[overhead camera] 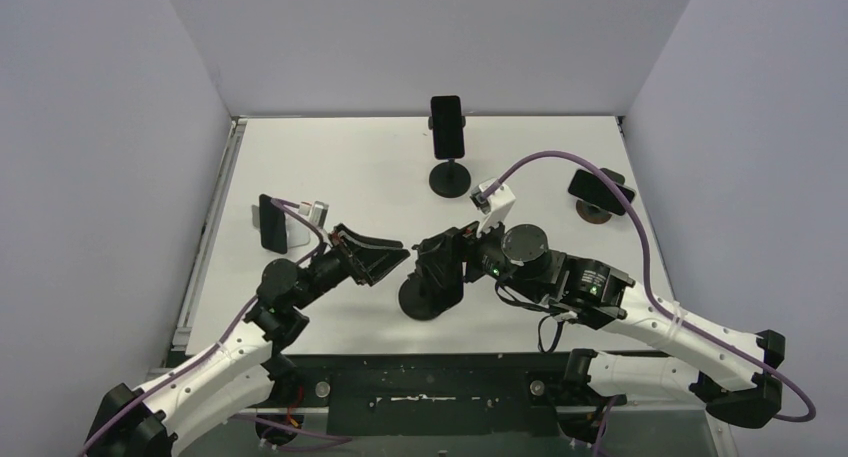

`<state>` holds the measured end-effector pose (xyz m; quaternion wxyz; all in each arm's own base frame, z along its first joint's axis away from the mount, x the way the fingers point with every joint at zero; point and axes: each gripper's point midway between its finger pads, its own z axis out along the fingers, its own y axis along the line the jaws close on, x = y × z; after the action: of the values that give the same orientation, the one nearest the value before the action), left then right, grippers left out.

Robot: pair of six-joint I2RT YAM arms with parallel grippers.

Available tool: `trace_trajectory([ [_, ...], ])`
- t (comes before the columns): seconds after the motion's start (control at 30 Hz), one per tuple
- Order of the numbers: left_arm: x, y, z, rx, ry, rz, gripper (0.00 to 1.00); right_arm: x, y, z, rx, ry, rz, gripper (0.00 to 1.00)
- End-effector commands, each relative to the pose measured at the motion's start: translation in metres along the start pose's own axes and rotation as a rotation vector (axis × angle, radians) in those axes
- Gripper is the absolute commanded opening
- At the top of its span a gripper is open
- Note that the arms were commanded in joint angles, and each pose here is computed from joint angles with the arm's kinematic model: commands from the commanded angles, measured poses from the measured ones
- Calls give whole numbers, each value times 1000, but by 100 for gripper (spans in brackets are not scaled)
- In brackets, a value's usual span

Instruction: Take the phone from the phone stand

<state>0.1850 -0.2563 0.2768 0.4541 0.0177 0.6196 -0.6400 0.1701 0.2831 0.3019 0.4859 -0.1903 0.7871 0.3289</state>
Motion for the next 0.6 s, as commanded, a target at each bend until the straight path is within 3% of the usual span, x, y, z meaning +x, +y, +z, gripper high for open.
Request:
trace_trajectory([
  [0.0, -9, -22, 11, 68, 28, 74, 63, -75, 21, -16, -48, -233, 72, 0],
  [0.57, 3, -53, 15, 249, 118, 51, 64, -72, 6, -12, 35, -238, 97, 0],
])
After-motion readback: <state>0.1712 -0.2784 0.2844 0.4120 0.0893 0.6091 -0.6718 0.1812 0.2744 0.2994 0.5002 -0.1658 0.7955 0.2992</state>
